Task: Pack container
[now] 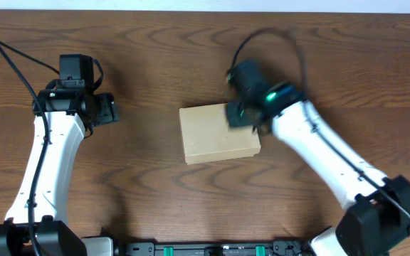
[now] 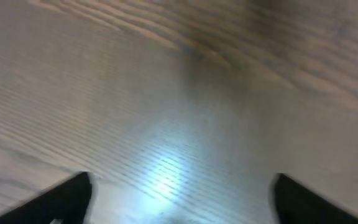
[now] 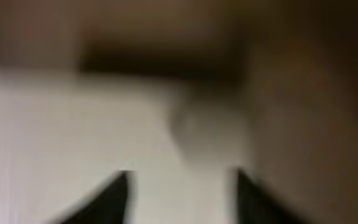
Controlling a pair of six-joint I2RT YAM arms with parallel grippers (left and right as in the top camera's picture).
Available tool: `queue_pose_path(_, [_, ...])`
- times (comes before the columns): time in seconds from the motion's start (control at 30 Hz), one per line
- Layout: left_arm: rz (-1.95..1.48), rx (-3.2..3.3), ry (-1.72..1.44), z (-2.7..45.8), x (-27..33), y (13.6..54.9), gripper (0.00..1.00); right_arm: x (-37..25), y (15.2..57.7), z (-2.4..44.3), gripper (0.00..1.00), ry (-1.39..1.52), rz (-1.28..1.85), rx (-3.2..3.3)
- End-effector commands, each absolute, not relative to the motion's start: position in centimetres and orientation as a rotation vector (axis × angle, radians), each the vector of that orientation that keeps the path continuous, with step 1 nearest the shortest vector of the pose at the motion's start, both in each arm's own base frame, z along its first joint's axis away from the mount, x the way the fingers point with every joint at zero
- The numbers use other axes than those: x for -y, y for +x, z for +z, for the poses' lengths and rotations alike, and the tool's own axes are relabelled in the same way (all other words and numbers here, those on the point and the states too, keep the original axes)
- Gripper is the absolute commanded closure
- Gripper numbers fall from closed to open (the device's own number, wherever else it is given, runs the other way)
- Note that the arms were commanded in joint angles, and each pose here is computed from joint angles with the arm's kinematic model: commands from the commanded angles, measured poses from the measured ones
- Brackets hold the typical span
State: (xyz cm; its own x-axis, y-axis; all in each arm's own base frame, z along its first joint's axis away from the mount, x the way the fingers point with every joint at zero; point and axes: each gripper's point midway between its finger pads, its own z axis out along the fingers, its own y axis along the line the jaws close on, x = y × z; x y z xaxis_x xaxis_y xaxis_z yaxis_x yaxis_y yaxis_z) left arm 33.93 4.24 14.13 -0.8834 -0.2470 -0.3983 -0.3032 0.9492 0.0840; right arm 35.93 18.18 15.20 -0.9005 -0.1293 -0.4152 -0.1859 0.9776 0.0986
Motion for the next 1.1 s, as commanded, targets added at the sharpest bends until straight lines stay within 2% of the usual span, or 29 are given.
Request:
queue_pose_path(0.0, [0.158, -2.657, -0.377, 15.2, -3.9, 34.9, 0.05, -12.4, 41.0, 22.7, 0.01, -0.237, -0.026, -2.453])
queue_pose_path(0.13, [0.104, -2.591, -0.331, 16.4, -3.3, 36.6, 0.05, -7.2, 44.4, 26.3, 0.01, -0.16, -0.09, -2.322])
queue_pose_path(0.23, [-0.004, -2.547, -0.222, 17.4, -1.7, 37.8, 0.05, -3.2, 44.7, 27.3, 0.03, -0.046, -0.095, -2.302])
queue_pose_path(0.37, [-0.043, -2.494, -0.198, 19.7, -0.9, 36.9, 0.05, 1.5, 42.9, 29.1, 0.03, 0.165, -0.099, -2.261])
queue_pose_path(0.57, [-0.079, -2.327, -0.119, 24.8, 0.7, 32.8, 0.05, 2.8, 38.1, 32.2, 0.01, 0.208, -0.063, -2.138])
queue_pose_path(0.77, [-0.124, -2.133, -0.071, 26.4, 1.7, 27.0, 0.05, 2.5, 32.0, 28.5, 0.01, 0.203, -0.055, -2.113])
queue_pose_path(0.93, [-0.144, -2.077, -0.076, 23.6, 1.7, 23.4, 0.05, 2.2, 27.0, 24.2, 0.01, 0.177, -0.061, -2.105])
queue_pose_path(1.07, [-0.161, -2.092, -0.08, 21.0, 1.8, 22.4, 0.05, 2.2, 24.6, 22.4, 0.01, 0.149, -0.08, -2.078])
